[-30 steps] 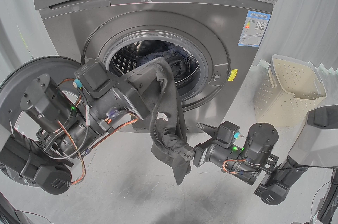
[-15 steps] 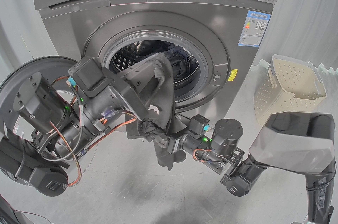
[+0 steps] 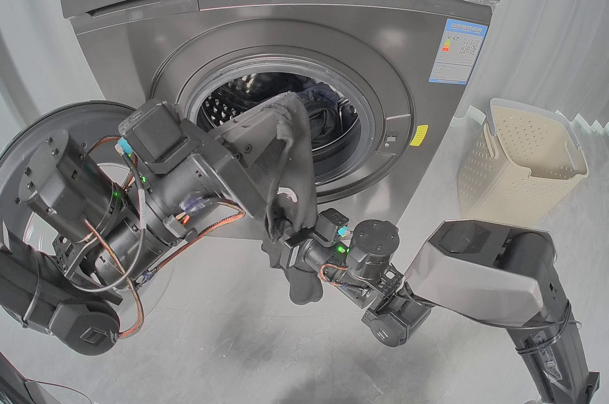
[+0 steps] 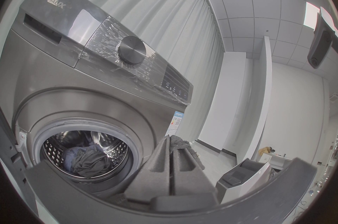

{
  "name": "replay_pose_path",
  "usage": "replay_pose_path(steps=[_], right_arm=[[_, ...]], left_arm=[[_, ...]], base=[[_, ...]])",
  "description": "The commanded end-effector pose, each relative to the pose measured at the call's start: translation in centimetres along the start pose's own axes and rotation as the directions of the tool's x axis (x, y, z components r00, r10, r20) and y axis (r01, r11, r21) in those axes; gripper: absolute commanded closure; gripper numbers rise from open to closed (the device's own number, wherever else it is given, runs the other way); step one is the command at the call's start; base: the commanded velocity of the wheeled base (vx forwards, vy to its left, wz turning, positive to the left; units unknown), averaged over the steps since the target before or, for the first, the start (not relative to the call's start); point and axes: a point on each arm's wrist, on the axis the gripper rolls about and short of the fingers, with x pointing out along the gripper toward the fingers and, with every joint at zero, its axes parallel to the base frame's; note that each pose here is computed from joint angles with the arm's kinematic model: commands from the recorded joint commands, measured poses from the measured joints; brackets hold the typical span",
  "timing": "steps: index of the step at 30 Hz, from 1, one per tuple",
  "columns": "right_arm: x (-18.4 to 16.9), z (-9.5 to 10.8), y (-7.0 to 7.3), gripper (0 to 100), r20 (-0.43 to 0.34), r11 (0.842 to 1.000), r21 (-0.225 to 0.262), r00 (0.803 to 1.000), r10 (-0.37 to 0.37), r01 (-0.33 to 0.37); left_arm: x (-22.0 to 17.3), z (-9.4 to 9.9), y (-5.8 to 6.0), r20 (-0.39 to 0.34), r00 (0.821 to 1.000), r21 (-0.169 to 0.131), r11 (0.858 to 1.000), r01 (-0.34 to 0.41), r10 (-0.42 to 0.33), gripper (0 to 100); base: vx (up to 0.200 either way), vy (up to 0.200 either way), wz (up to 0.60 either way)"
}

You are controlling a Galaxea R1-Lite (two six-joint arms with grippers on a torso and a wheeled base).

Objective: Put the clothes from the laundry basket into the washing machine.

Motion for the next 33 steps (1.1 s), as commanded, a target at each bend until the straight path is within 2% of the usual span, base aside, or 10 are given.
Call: replay_pose_path(steps=[1, 4, 7, 10, 13, 18, 22, 24, 31, 33], right_arm=[[-0.7, 1.9, -0.7, 100, 0.014, 1.0, -0.001, 1.0, -0.027, 0.027], [-2.1, 3.6, -1.1, 100, 0.003, 0.998, -0.003, 0.998, -0.055, 0.055], [-4.6, 6.2, -1.6, 100, -0.013, 0.996, -0.001, 0.996, -0.085, 0.085], [-5.7, 8.0, -1.7, 100, -0.001, 0.995, -0.003, 0.995, -0.097, 0.097], [-7.1, 11.1, -2.3, 100, 0.055, 0.992, -0.01, 0.99, -0.127, 0.128], [-8.0, 13.5, -2.5, 100, 0.102, 0.99, -0.012, 0.985, -0.141, 0.143], [-8.5, 14.1, -2.3, 100, 0.112, 0.99, -0.007, 0.984, -0.138, 0.139], [-8.7, 14.2, -2.1, 100, 0.115, 0.991, -0.005, 0.984, -0.134, 0.136], [-8.5, 14.4, -1.7, 100, 0.121, 0.992, -0.001, 0.985, -0.123, 0.124], [-8.3, 14.3, -1.2, 100, 0.12, 0.994, 0.0, 0.987, -0.108, 0.109]], left_arm=[[-0.1, -0.7, 1.8, -0.024, 0.998, 0.018, 0.998, -0.057, 0.058, 100], [-0.1, -0.9, 2.7, -0.027, 0.996, 0.028, 0.996, -0.088, 0.089, 100], [-0.7, -1.3, 4.7, -0.046, 0.988, 0.054, 0.988, -0.146, 0.149, 100], [-0.9, -1.8, 5.3, -0.065, 0.983, 0.061, 0.984, -0.165, 0.169, 100], [-1.9, -3.7, 6.9, -0.14, 0.969, 0.065, 0.978, -0.198, 0.206, 100], [-3.3, -7.2, 7.6, -0.273, 0.944, 0.063, 0.982, -0.177, 0.187, 100], [-4.5, -9.3, 8.1, -0.356, 0.915, 0.094, 0.982, -0.165, 0.188, 100], [-5.6, -10.9, 8.7, -0.423, 0.886, 0.104, 0.981, -0.164, 0.193, 100], [-7.8, -14.1, 10.7, -0.537, 0.823, 0.095, 0.982, -0.161, 0.187, 100], [-8.4, -15.6, 11.1, -0.578, 0.799, 0.073, 0.985, -0.153, 0.167, 100]], base=[[0.0, 0.0, 0.0], [0.0, 0.0, 0.0], [0.0, 0.0, 0.0], [0.0, 0.0, 0.0], [0.0, 0.0, 0.0], [0.0, 0.0, 0.0], [0.0, 0.0, 0.0], [0.0, 0.0, 0.0], [0.0, 0.0, 0.0], [0.0, 0.0, 0.0]])
